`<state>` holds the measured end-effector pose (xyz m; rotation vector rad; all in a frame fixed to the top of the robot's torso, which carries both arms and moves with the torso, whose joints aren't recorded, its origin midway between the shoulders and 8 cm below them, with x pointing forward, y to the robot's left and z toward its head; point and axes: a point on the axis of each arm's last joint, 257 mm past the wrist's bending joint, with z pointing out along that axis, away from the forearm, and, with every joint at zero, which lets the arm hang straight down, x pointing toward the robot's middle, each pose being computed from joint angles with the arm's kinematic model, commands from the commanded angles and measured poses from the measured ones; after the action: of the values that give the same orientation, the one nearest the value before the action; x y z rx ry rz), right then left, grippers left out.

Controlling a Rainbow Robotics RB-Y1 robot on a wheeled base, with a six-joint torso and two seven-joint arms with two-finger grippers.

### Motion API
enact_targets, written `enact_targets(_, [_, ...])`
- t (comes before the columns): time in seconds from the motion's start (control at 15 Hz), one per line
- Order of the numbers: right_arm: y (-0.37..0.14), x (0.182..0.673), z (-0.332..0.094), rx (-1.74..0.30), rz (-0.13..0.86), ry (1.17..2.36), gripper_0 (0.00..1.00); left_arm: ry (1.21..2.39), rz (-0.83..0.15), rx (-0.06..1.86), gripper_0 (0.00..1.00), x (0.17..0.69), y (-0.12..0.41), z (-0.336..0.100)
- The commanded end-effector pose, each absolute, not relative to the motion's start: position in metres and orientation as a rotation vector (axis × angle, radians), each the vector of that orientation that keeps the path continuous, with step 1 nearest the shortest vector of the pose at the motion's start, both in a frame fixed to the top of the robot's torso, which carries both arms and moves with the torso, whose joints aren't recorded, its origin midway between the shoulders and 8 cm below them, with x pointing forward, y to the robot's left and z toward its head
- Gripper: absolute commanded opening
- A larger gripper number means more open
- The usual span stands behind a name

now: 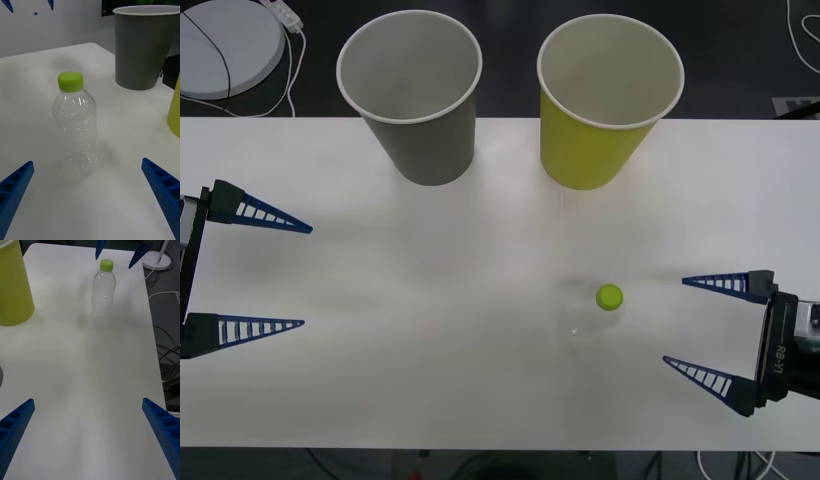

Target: Put the can into the green bin and the plastic bottle into the gray bin

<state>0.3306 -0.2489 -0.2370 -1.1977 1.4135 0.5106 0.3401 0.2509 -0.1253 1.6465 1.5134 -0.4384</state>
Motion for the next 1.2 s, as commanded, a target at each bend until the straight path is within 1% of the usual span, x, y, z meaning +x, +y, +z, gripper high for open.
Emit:
enact_targets(0.07, [-0.235,0.334,-0.239,-1.185,0.527,1.397,1.0,1.513,-0.438,1.647,1.0,0.34,0.251,-0.125])
enact_targets(0.27, [-0.217,0.34,-0.244,-1.18,0.544,1.392,1.0,1.513,-0.438,1.647,1.0,0.34,0.251,-0.125])
enact_targets(1.2, [-0.166,0.358,-0.25,-1.183,0.576,1.357,1.0,1.513,-0.438,1.647,1.0,0.34,0.251,-0.125])
